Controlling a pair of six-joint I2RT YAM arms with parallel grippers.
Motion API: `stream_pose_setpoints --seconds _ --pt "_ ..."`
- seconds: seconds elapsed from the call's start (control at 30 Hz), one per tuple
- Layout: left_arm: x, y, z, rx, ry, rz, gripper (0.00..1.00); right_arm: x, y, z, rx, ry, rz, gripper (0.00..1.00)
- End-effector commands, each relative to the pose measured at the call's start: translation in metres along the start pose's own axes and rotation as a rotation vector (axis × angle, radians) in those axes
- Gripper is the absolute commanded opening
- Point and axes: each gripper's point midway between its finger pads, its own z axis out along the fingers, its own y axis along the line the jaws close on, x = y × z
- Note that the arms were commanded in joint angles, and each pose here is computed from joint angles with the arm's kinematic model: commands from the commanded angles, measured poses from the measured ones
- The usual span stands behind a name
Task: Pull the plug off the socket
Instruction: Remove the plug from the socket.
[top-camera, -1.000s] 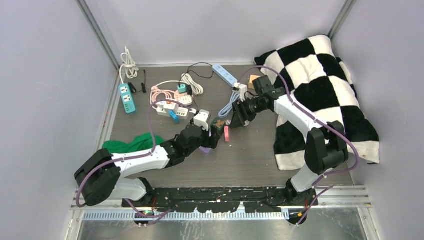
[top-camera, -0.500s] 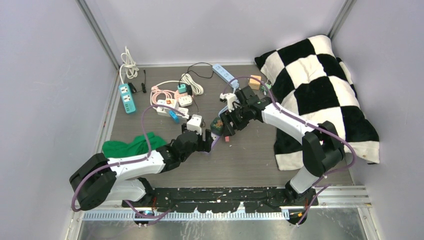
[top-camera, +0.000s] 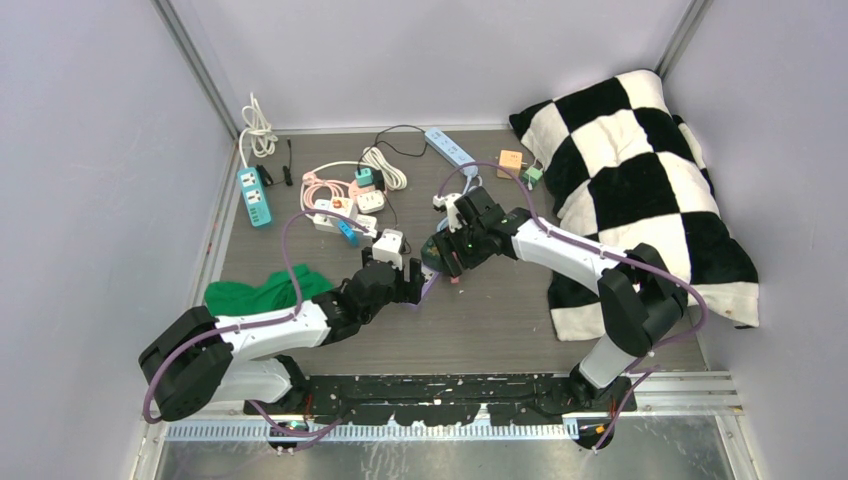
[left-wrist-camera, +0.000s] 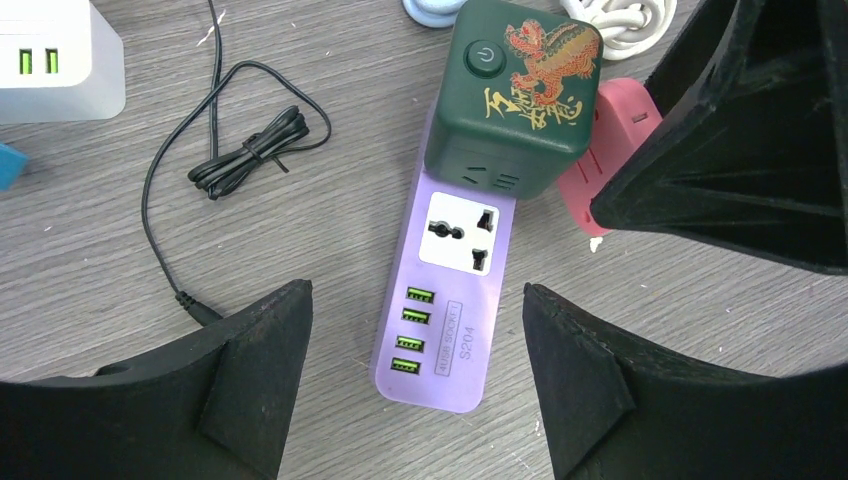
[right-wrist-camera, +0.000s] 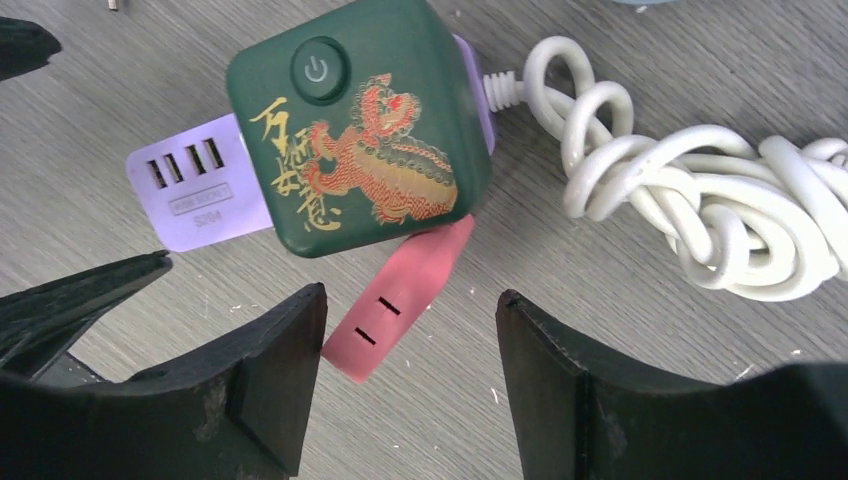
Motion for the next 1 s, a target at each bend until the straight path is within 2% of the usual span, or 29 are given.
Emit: stream_pose_setpoints --seconds 0.0,0.27,0.6,0.7,0.97 --pt "-0.006 0.006 0.001 -0.029 -0.032 -0.026 0.78 -0.008 -0.015 -0.008 0.089 -0.051 -0.014 0.66" --pt "-0.005 0.005 0.003 -0.027 -0.025 -0.023 0.79 -0.005 -0.024 -0.013 0.125 -0.045 -0.056 0.63" --pt "-0.004 0.006 0.001 -0.024 -0.026 -0.025 0.79 -0.005 -0.034 -0.018 0.086 -0.042 -0.088 0.55" --pt "-0.004 0.005 0.002 -0.02 -0.024 -0.024 0.79 -0.005 -0.036 -0.018 0.053 -0.048 -0.099 0.5" --pt "-0.006 -0.001 0.002 0.015 -0.028 -0.015 0.81 0.0 -0.011 -0.019 -0.146 -0.053 -0.127 0.51"
